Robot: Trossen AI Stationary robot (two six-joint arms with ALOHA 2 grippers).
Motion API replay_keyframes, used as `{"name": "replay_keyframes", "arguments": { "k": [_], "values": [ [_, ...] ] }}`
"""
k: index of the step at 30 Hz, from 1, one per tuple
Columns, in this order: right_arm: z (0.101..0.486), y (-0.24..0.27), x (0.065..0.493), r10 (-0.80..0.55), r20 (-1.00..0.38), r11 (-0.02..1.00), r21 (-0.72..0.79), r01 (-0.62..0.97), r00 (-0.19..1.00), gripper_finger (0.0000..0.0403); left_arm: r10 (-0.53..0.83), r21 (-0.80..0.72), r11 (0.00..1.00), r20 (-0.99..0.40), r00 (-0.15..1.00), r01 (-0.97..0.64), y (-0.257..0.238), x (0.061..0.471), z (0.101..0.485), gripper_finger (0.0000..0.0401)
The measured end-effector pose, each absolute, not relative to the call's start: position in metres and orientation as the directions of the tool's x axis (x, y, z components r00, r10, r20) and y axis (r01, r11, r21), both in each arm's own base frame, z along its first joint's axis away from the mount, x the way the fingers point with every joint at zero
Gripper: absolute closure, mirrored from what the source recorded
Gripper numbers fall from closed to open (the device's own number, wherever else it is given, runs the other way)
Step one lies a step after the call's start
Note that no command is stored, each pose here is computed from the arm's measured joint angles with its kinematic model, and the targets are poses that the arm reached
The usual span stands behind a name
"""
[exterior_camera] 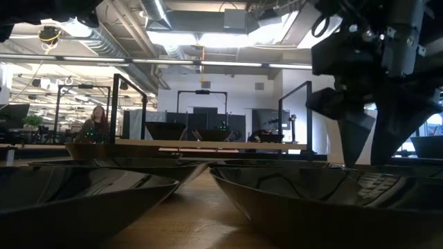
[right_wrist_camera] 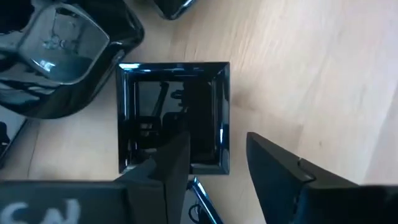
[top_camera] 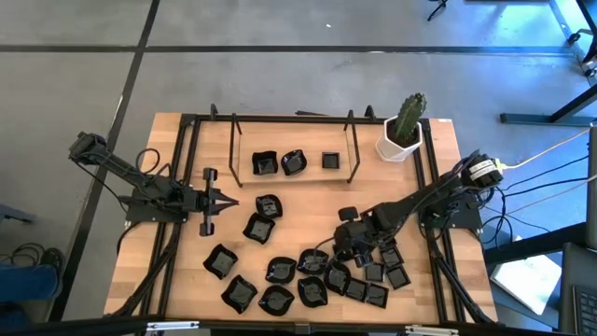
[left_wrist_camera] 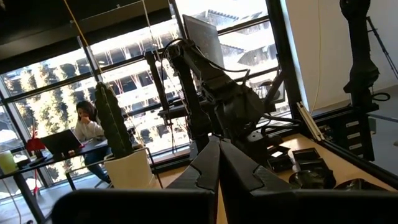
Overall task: Pick & Place Mini shaped plates
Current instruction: Stack the square plate on the top of the square plate on the shelf
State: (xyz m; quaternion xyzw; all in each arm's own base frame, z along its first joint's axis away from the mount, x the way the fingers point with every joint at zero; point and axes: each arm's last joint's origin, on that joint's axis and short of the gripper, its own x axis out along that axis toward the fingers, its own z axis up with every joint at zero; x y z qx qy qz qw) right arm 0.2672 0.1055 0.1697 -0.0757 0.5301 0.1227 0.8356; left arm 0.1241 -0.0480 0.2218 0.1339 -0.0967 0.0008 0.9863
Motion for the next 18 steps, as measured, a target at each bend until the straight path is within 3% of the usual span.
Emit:
{"name": "replay_keyframes", "arguments": {
  "k": [18],
  "values": [
    [0.152, 0.108, 0.278, 0.125, -0.908, 0.948, -0.009, -0.317, 0.400, 0.0248, -0.025, 0.266, 0.964, 0.187, 0.982, -0.026, -0.048, 0.124, 0.221, 0.0396]
  ]
}}
